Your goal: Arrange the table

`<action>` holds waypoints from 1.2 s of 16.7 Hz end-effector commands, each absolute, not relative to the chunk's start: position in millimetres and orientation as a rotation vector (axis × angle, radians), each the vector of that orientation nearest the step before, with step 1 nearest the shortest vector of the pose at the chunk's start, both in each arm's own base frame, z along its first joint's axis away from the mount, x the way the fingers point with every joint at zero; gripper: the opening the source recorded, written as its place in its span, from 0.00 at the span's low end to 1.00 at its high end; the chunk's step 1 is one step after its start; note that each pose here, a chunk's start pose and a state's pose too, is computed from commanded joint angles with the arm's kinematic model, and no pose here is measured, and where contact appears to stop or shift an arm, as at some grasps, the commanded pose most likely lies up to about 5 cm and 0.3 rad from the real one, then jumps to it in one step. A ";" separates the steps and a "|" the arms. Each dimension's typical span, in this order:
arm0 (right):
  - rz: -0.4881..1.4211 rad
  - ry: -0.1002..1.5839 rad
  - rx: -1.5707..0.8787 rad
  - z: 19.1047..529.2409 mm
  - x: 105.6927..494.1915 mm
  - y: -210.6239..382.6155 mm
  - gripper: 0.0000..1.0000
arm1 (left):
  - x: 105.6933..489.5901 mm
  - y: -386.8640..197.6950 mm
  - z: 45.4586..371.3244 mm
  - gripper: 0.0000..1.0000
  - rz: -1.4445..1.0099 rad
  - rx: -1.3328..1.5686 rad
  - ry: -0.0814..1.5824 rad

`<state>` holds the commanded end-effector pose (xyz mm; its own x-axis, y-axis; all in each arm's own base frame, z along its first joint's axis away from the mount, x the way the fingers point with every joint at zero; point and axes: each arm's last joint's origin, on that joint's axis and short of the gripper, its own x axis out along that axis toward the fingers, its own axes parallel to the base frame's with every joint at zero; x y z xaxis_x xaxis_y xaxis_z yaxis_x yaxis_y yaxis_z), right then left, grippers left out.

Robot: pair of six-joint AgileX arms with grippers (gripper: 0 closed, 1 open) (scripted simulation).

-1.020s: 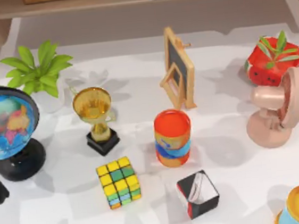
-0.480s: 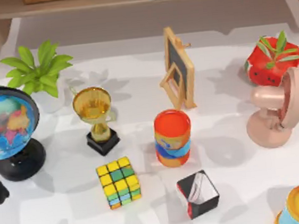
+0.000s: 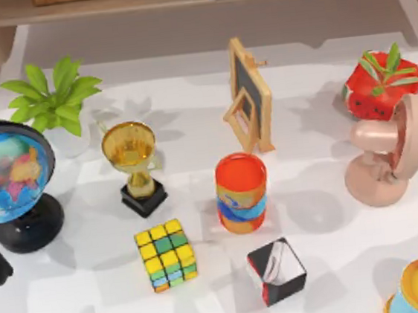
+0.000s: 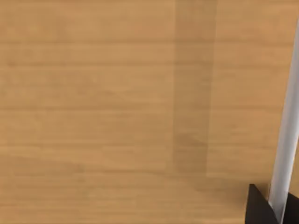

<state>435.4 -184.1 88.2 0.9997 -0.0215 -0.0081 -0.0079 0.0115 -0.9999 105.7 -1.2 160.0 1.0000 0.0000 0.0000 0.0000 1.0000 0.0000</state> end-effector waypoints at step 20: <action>-0.011 0.023 -1.559 88.2 435.4 -184.1 1.00 | 105.7 -1.2 160.0 1.00 0.000 0.000 0.000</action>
